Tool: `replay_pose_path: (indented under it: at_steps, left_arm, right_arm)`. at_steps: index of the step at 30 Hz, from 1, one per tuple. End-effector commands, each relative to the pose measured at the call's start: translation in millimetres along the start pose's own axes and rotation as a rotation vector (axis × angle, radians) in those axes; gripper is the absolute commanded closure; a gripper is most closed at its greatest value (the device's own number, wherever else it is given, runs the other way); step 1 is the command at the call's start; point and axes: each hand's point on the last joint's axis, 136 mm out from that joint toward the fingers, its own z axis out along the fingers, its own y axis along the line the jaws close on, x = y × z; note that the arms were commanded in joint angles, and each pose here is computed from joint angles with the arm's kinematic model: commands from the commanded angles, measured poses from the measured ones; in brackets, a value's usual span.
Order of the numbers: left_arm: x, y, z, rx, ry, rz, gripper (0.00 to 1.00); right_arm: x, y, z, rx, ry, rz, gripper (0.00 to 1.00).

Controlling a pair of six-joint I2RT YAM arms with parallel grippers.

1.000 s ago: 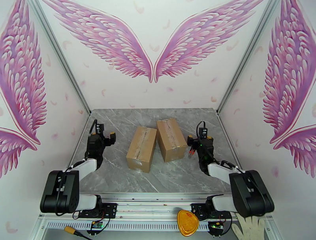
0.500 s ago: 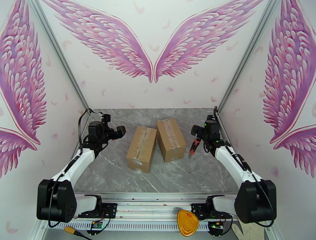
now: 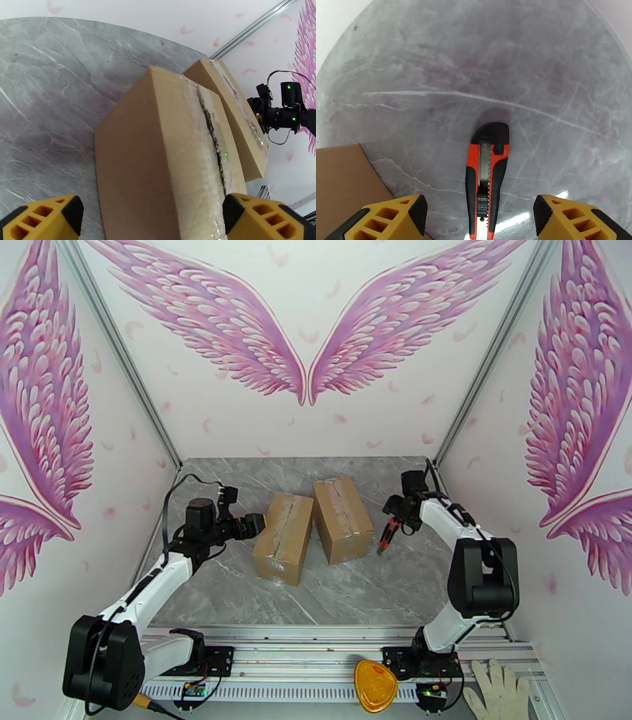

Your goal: Unpack the express box

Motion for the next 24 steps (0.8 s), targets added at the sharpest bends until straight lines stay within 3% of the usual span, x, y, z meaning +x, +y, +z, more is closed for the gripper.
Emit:
replay_pose_path:
  at_steps: [1, 15, 24]
  left_arm:
    - [11.3, -12.7, -2.2, 0.048, 0.020, -0.001, 0.01]
    - [23.9, -30.5, 1.0, 0.128, 0.034, -0.031, 0.01]
    - [30.1, -32.6, 8.1, 0.138, 0.044, -0.060, 0.01]
  right_arm:
    - [12.1, -3.9, 5.5, 0.027, 0.058, 0.052, 0.26]
    - [36.4, 6.2, 52.0, 0.052, 0.161, 0.052, 0.32]
    - [38.8, 11.8, 65.8, 0.059, 0.174, 0.067, 0.48]
